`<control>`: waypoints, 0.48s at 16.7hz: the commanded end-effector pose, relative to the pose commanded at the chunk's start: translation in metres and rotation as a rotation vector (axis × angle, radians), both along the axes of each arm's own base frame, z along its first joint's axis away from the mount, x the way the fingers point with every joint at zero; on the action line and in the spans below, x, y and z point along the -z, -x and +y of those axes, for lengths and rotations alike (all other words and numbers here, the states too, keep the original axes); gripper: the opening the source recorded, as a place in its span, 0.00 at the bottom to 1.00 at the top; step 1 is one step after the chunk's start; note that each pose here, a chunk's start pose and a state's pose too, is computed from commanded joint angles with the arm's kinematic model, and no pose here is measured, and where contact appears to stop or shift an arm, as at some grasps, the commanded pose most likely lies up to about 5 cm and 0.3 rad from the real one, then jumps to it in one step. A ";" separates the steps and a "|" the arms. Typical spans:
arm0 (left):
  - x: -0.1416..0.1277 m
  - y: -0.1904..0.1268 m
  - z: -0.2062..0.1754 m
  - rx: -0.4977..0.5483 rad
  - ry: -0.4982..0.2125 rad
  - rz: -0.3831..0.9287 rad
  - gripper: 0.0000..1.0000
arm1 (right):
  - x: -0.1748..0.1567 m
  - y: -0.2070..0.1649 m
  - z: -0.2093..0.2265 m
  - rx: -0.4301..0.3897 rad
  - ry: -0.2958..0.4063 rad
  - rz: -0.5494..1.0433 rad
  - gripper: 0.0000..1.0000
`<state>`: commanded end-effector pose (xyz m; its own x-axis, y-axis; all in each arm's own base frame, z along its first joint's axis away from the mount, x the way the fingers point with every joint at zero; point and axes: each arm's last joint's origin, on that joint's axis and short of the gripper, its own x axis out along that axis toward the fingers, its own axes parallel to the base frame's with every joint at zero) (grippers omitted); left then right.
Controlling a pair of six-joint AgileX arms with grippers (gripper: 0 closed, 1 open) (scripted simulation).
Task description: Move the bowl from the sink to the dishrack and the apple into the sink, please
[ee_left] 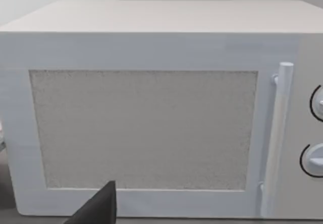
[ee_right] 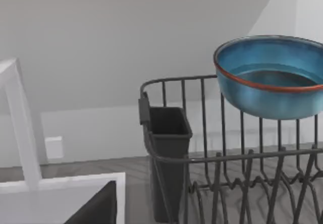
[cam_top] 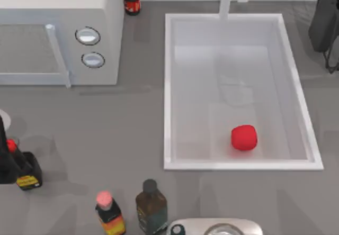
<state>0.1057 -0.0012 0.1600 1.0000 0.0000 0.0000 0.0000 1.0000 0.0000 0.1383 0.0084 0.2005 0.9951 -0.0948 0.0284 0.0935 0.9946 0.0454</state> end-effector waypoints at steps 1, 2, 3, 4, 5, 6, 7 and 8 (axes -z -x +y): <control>0.000 0.000 0.000 0.000 0.000 0.000 1.00 | 0.006 0.009 -0.003 -0.012 0.006 0.000 1.00; 0.000 0.000 0.000 0.000 0.000 0.000 1.00 | 0.011 0.016 -0.005 -0.026 0.013 0.001 1.00; 0.000 0.000 0.000 0.000 0.000 0.000 1.00 | 0.017 0.021 -0.007 -0.040 0.020 0.004 1.00; 0.000 0.000 0.000 0.000 0.000 0.000 1.00 | 0.023 0.025 -0.008 -0.053 0.026 0.007 1.00; 0.000 0.000 0.000 0.000 0.000 0.000 1.00 | 0.028 0.028 -0.008 -0.066 0.032 0.013 1.00; 0.000 0.000 0.000 0.000 0.000 0.000 1.00 | 0.033 0.030 -0.009 -0.077 0.037 0.018 1.00; 0.000 0.000 0.000 0.000 0.000 0.000 1.00 | 0.037 0.032 -0.009 -0.086 0.041 0.024 1.00; 0.000 0.000 0.000 0.000 0.000 0.000 1.00 | 0.039 0.032 -0.009 -0.092 0.043 0.028 1.00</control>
<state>0.1057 -0.0012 0.1600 1.0000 0.0000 0.0000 0.0000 1.0000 0.0000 0.1060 -0.0011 0.1612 1.0000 -0.0028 0.0021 0.0028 1.0000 0.0011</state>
